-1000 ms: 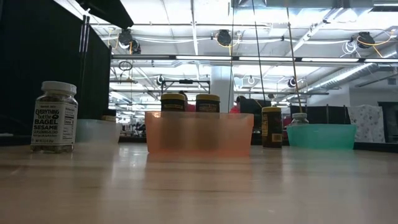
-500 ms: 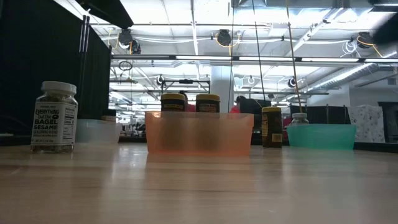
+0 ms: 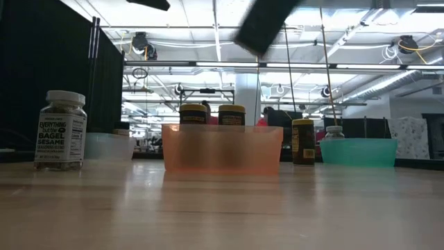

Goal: Sort spices by type
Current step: Put the black seasoning can into the transparent bin

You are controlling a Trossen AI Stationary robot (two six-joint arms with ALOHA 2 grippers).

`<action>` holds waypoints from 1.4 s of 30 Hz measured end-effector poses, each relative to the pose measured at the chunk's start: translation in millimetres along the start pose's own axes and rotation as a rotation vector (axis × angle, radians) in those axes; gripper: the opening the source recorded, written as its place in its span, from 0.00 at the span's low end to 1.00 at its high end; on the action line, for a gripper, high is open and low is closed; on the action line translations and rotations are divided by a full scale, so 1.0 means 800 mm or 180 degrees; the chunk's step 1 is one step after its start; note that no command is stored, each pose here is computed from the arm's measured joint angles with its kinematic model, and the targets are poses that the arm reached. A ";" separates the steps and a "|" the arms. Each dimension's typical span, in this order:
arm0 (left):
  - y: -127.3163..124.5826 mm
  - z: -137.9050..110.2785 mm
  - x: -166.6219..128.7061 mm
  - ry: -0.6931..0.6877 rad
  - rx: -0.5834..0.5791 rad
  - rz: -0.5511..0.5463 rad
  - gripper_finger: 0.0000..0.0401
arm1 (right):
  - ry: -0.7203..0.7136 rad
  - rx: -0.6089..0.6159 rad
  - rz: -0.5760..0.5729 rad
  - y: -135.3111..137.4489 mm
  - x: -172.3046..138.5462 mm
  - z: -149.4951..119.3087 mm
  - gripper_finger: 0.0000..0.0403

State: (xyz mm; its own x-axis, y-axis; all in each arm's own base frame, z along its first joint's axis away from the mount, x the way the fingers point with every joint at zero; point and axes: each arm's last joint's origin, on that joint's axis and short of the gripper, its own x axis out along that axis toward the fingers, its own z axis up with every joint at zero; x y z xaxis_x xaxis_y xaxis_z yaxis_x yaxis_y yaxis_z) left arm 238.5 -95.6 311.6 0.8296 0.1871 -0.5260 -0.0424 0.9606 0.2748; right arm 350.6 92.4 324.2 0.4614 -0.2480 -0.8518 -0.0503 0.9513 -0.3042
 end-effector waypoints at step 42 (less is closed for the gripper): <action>0.039 -0.001 0.054 0.0212 0.0409 0.0574 0.32 | -0.0850 -0.0896 -0.0815 -0.041 0.055 0.059 0.24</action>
State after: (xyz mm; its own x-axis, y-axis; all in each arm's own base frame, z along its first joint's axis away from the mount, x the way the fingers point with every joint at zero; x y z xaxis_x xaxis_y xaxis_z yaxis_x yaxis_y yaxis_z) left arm 272.5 -57.2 297.1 0.7764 0.3705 -0.5098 -0.1119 0.8771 0.4671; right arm 414.2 59.1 316.7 0.7004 -0.3773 -0.6058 -0.1265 0.7697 -0.6257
